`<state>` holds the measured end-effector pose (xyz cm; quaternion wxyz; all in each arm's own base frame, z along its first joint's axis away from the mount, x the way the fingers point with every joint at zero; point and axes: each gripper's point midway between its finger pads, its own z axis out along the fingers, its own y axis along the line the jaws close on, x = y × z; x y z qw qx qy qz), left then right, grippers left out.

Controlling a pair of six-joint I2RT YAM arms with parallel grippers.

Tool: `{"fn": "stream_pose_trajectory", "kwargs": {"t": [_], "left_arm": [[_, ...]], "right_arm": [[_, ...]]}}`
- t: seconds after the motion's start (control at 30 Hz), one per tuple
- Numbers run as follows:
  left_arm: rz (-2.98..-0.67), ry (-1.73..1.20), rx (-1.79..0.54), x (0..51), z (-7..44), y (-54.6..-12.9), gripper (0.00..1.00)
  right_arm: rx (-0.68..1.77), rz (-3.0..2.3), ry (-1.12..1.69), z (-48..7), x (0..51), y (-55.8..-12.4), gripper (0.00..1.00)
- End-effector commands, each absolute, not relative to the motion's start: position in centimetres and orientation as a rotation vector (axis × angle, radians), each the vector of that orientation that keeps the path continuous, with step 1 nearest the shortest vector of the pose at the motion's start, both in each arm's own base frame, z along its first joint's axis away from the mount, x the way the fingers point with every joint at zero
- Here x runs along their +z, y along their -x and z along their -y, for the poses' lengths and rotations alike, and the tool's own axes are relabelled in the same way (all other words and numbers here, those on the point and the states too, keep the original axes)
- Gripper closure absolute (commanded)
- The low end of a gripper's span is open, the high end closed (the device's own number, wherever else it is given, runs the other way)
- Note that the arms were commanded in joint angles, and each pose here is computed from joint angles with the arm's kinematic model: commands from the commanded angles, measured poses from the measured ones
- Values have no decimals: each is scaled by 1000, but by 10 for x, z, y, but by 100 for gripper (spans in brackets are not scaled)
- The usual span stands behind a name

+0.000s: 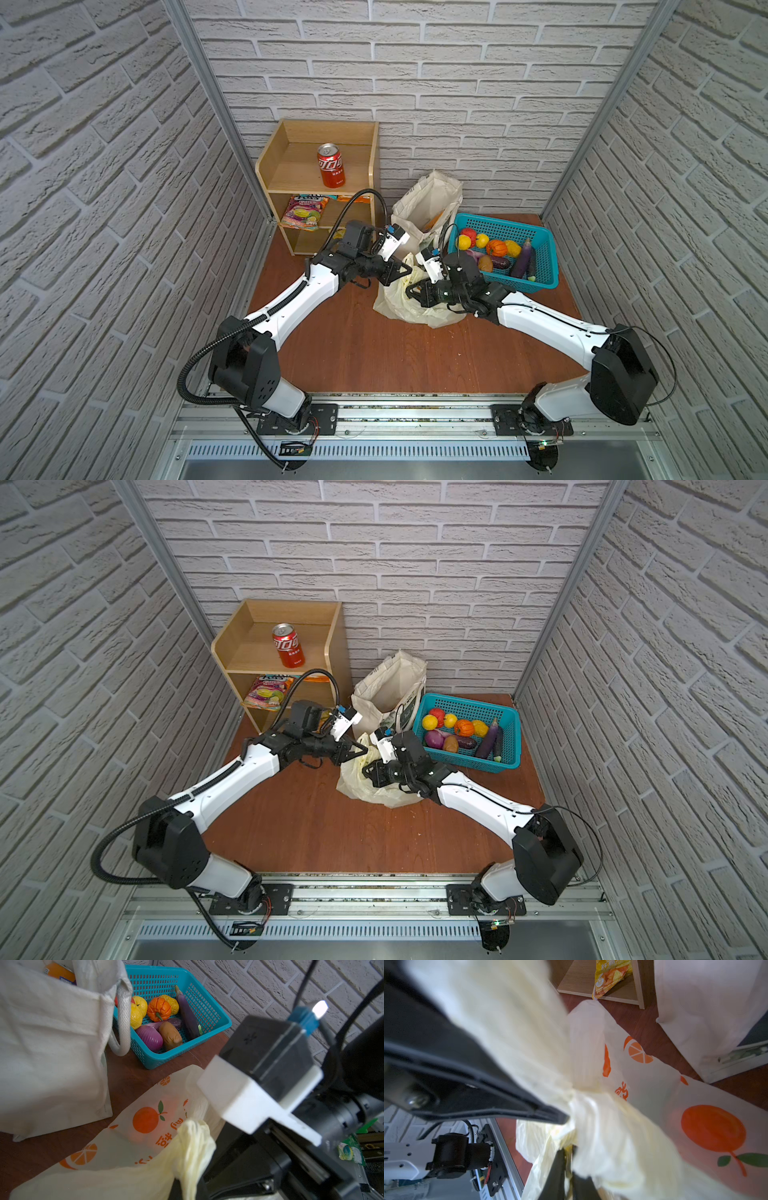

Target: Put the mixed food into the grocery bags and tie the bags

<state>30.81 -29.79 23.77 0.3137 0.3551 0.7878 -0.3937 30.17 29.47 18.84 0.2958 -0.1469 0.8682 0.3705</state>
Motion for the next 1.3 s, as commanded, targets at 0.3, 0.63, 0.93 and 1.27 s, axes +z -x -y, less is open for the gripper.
{"fn": "stream_pose_trajectory", "kwargs": {"t": [0.3,0.63,0.93,1.27], "left_arm": [[-1735,-622,-818,293,270,-323,100],[-1602,-575,-791,305,272,-313,100],[-1599,-629,-810,304,281,-308,100],[-1612,-685,-828,299,286,-301,100]], "right_arm": [[1059,-2173,90,-248,282,-289,41],[1368,-2124,-86,-270,311,-291,38],[1467,-2107,-208,-281,297,-304,36],[1426,-2076,-270,-275,291,-319,35]]}}
